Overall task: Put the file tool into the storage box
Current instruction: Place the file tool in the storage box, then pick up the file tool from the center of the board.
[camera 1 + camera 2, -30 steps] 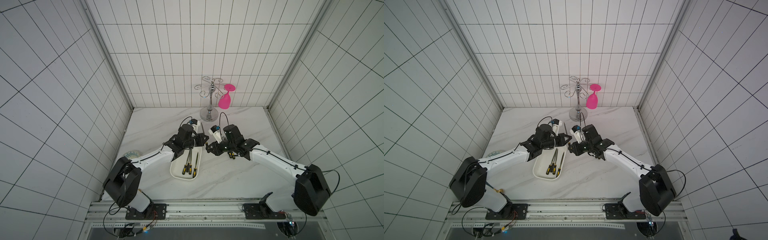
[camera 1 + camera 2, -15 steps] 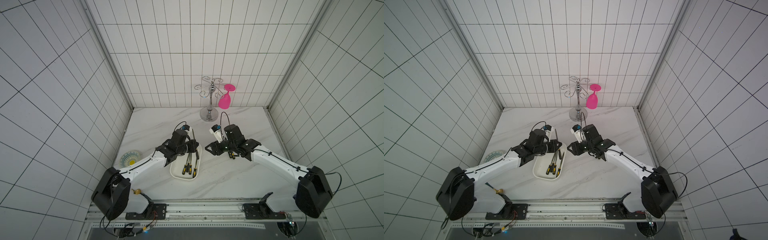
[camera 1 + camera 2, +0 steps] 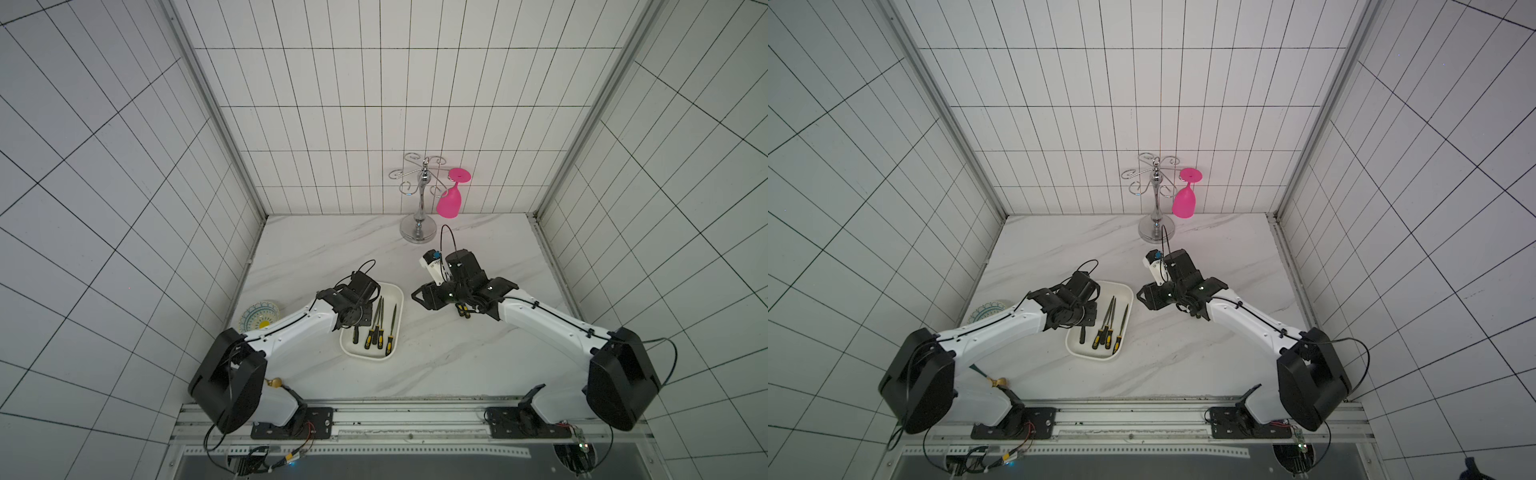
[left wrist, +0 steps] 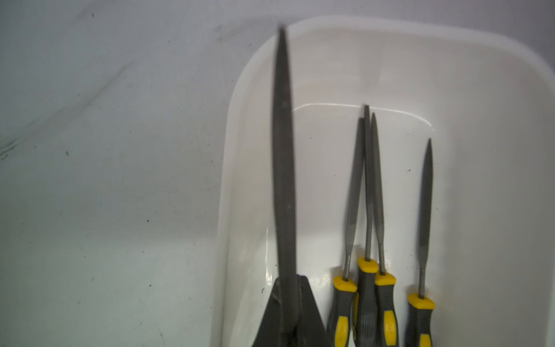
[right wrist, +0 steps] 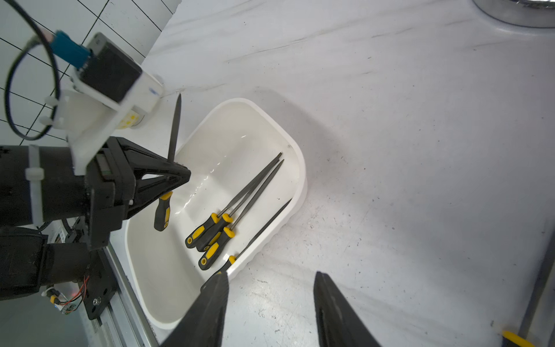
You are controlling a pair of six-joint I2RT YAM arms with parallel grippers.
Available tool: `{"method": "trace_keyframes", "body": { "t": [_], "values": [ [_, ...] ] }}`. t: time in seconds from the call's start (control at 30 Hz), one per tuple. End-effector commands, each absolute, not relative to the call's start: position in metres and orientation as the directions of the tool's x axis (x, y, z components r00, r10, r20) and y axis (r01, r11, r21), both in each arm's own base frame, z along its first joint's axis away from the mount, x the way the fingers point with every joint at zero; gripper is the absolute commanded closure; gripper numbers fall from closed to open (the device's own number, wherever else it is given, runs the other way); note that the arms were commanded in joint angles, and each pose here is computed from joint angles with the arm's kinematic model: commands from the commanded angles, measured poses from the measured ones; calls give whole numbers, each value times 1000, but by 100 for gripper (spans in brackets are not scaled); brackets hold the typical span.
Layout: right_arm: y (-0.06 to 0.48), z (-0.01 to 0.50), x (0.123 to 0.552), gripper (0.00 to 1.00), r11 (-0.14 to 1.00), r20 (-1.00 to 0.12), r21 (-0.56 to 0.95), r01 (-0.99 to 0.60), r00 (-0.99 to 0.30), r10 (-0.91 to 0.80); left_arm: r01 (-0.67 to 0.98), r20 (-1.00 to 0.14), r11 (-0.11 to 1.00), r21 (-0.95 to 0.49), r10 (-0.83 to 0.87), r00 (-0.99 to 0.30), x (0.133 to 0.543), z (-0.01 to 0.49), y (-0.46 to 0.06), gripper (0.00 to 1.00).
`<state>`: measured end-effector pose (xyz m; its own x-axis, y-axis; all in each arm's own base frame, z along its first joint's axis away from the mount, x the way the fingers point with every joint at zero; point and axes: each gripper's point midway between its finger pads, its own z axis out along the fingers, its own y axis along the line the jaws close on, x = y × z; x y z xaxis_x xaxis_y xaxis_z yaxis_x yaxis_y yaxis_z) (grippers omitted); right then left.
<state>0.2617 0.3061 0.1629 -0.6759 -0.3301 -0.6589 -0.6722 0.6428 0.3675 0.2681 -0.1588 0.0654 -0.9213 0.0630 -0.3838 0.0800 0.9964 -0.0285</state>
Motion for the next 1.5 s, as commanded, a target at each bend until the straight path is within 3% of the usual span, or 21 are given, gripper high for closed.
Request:
{"method": "trace_keyframes", "body": {
  "t": [0.0,0.13,0.4,0.63,0.9,1.47],
  "values": [
    [293,152,269,50,694,-642,330,-640,-691,-332,80,-392,997,-24,64,-918,274,67,-167,80],
    [283,149,273,49,724,-636,308,-617,-699,-326,77,-395,996,-34,57,-917,282,63,-174,63],
    [236,126,299,50,871,-581,219,-439,-776,-246,90,-494,986,-138,10,-869,306,95,-198,50],
    [187,93,308,50,957,-476,84,-276,-855,-205,103,-561,973,-208,-33,-827,325,124,-215,50],
    [181,57,301,53,962,-367,56,-268,-901,-229,102,-539,962,-252,-52,-841,325,118,-224,50],
    [170,16,302,56,968,-262,39,-248,-937,-230,94,-538,964,-248,-56,-841,320,115,-218,50]
  ]
}}
